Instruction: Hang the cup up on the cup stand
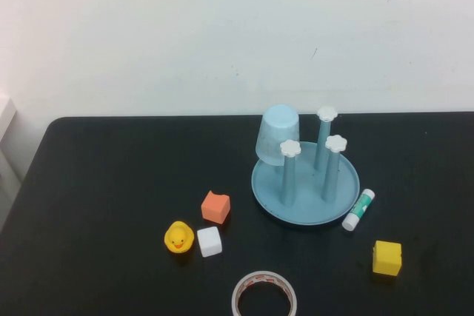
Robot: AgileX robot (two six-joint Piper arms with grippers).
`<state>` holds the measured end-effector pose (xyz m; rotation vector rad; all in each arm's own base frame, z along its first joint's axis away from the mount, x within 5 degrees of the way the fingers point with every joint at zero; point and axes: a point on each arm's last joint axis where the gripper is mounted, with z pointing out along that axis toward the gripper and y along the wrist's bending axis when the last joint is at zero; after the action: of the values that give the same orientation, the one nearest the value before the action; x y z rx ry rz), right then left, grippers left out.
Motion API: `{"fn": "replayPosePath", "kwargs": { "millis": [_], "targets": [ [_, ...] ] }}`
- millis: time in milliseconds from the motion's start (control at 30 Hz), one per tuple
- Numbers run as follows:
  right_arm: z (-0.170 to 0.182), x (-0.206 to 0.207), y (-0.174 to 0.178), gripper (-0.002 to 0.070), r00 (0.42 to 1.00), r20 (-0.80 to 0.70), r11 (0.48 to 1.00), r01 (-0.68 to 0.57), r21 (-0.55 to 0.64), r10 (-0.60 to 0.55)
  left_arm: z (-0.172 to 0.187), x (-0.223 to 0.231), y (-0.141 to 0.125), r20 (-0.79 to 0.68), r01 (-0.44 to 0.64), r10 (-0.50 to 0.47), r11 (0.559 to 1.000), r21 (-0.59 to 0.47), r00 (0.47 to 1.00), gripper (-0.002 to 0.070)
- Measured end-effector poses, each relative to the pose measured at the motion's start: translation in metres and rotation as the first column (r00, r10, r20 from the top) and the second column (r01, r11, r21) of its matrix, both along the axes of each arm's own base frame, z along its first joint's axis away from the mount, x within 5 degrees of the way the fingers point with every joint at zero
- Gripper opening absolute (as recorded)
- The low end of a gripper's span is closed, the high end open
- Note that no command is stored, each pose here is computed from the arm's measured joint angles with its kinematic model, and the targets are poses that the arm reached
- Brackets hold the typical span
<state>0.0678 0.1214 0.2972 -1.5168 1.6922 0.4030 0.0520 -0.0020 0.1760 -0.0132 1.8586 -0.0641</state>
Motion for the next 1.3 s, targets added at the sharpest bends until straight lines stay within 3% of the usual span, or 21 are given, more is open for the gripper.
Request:
{"fn": "replayPosePath", "kwargs": {
  "millis": [133, 233, 367, 433, 600, 733, 1033, 1300],
  "targets": [
    [0.009, 0.003, -0.019, -0.0001, 0.993, -0.016, 0.99, 0.121, 0.075, -0.12, 0.0, 0.0, 0.0, 0.0, 0.0, 0.0, 1.0, 0.0, 1.0, -0.0001],
    [0.019, 0.005, -0.04, -0.0001, 0.962, -0.008, 0.949, 0.271, 0.16, -0.273, 0.0, 0.0, 0.0, 0.0, 0.0, 0.0, 1.0, 0.0, 1.0, -0.0001],
    [0.032, 0.001, -0.07, -0.0001, 0.862, 0.021, 0.826, 0.478, 0.297, -0.507, 0.0, 0.0, 0.0, 0.0, 0.0, 0.0, 1.0, 0.0, 1.0, -0.0001],
    [0.039, -0.004, -0.083, -0.0001, 0.784, 0.046, 0.739, 0.563, 0.37, -0.62, 0.0, 0.0, 0.0, 0.0, 0.0, 0.0, 1.0, 0.0, 1.0, -0.0001],
    [0.048, -0.018, -0.101, -0.0001, 0.611, 0.098, 0.575, 0.663, 0.479, -0.786, 0.0, 0.0, 0.0, 0.0, 0.0, 0.0, 1.0, 0.0, 1.0, -0.0001],
    [0.05, -0.024, -0.107, -0.0001, 0.506, 0.116, 0.488, 0.707, 0.513, -0.855, 0.0, 0.0, 0.0, 0.0, 0.0, 0.0, 1.0, 0.0, 1.0, -0.0001],
    [0.044, -0.019, -0.111, -0.0001, 0.441, 0.102, 0.423, 0.731, 0.536, -0.892, 0.0, 0.0, 0.0, 0.0, 0.0, 0.0, 1.0, 0.0, 1.0, -0.0001],
    [-0.038, -0.017, -0.125, -0.0001, 0.288, -0.03, 0.223, 0.797, 0.561, -0.957, 0.0, 0.0, 0.0, 0.0, -0.001, 0.001, 1.0, -0.002, 1.0, -0.0001]
  ]
}}
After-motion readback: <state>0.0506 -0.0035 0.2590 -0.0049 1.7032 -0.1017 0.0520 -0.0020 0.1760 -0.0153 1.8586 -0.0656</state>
